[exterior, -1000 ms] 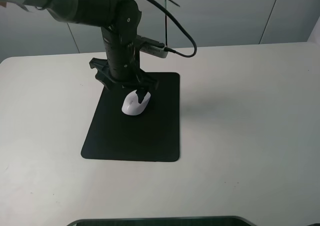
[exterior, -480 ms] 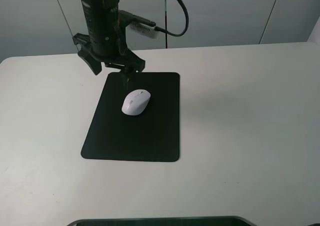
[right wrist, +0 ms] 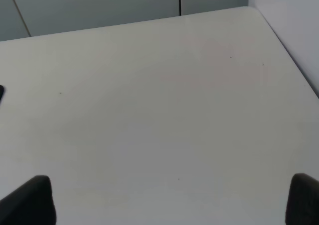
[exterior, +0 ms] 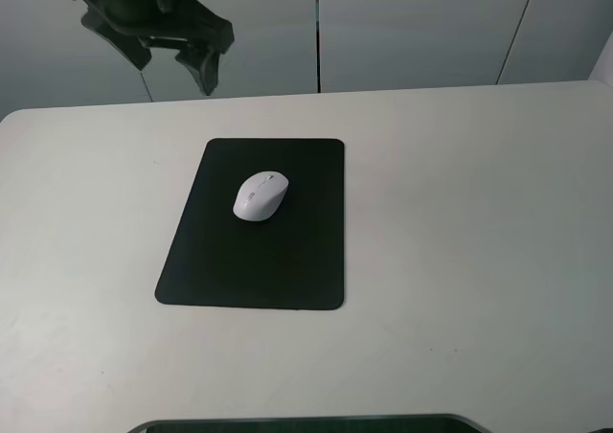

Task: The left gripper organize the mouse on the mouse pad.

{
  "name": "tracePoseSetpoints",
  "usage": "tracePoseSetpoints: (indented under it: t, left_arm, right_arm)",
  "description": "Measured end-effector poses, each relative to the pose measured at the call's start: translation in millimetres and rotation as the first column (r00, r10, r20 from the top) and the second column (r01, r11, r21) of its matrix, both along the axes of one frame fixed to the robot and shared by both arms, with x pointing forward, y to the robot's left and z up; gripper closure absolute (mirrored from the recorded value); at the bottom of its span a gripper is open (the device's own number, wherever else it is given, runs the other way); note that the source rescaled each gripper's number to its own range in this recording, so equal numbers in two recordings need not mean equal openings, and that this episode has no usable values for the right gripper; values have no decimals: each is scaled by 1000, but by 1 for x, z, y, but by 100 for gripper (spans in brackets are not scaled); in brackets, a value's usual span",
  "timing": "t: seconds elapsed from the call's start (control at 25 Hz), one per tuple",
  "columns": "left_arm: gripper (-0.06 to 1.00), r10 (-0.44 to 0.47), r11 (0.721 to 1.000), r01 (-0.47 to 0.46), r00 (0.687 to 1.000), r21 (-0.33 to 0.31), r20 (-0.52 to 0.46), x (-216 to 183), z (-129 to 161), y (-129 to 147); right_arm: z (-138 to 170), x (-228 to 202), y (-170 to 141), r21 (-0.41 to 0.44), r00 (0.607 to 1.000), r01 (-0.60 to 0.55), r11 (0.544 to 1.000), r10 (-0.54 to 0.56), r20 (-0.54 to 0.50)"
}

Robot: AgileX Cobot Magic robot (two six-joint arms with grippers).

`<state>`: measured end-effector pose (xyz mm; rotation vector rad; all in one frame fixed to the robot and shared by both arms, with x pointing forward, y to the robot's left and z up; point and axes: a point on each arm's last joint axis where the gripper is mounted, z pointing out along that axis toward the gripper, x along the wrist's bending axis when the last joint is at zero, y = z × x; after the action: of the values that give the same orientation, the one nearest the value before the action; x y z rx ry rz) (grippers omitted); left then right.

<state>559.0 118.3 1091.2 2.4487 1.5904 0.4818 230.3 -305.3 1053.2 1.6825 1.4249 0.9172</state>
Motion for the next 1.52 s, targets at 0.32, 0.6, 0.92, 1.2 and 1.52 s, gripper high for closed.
tracePoseSetpoints:
  t: [0.32, 0.6, 0.92, 1.2, 1.52]
  left_arm:
    - [-4, 82, 997, -81, 995, -15, 53, -41, 29, 60]
    - [-4, 209, 978, -209, 975, -18, 74, -100, 31, 124]
    - [-4, 388, 920, -378, 916, -104, 101, -178, 16, 175]
    - [-4, 470, 869, -426, 870, -252, 151, -235, 4, 184]
    - [-4, 523, 831, -416, 811, -369, 263, -285, -8, 187]
  right_arm:
    - [0, 0, 0, 0, 1000, 0, 1000, 0, 0]
    - [0, 0, 0, 0, 1000, 0, 1000, 0, 0]
    - [0, 0, 0, 0, 1000, 0, 1000, 0, 0]
    - [0, 0, 0, 0, 1000, 0, 1000, 0, 0]
    - [0, 0, 0, 0, 1000, 0, 1000, 0, 0]
